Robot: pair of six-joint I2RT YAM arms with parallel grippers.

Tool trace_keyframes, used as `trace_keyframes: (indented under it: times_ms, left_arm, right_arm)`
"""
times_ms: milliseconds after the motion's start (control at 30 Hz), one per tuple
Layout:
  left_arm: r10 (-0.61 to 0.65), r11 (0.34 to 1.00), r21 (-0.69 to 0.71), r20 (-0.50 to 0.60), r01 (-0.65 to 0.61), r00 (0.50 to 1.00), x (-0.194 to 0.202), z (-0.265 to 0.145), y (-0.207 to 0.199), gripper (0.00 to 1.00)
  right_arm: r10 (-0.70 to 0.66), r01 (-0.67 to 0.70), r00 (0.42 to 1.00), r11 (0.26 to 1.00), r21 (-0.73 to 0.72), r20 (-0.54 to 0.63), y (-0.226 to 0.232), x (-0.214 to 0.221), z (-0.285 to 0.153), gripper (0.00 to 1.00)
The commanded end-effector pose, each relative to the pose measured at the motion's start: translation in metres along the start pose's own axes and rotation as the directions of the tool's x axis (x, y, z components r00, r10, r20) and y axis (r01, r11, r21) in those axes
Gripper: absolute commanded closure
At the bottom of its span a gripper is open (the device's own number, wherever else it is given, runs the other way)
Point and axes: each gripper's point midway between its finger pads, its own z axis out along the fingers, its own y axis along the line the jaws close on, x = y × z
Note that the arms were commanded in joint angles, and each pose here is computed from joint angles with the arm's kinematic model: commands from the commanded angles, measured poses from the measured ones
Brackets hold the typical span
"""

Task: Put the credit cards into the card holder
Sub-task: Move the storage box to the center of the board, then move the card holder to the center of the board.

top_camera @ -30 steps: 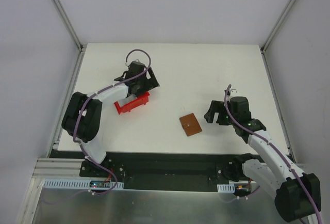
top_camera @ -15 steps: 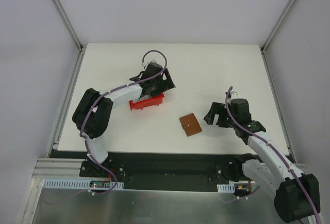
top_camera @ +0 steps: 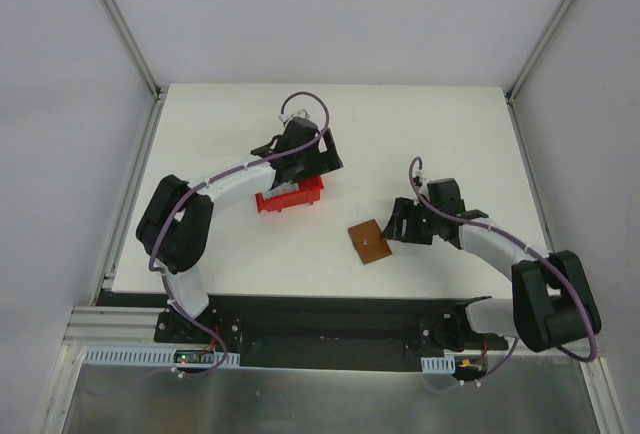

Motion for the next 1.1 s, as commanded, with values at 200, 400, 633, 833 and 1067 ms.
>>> trace_keyframes:
  times_ms: [200,400,633,833,1067]
  left_arm:
    - [0.19,0.977,0.069,0.159,-0.203,0.969,-0.041,-0.079,-0.023,0.01]
    - [0.212,0.97,0.082,0.185,-0.23,0.96,-0.028,-0.116,-0.005,0.01]
    - [0.231,0.959,0.122,0.189,-0.256,0.955,-0.002,-0.15,0.016,0.01]
    - [0.232,0.955,0.15,0.167,-0.257,0.958,0.022,-0.17,0.035,0.01]
    - [0.176,0.954,0.242,0.035,-0.18,0.984,0.072,-0.176,0.042,0.03]
  right_arm:
    - [-0.175,0.171,0.979,0.984,-0.046,-0.107,0.03,-0.009,0.028,0.44]
    - [-0.186,0.198,0.966,0.979,0.047,-0.18,0.01,0.012,0.04,0.56]
    - [-0.173,0.17,0.965,0.985,-0.032,-0.195,0.024,0.019,0.05,0.99]
    - [-0.149,0.133,0.979,0.983,-0.123,-0.136,0.049,0.016,0.046,0.99]
    - [0.03,-0.026,0.999,0.994,-0.104,0.031,0.064,0.011,0.033,0.99]
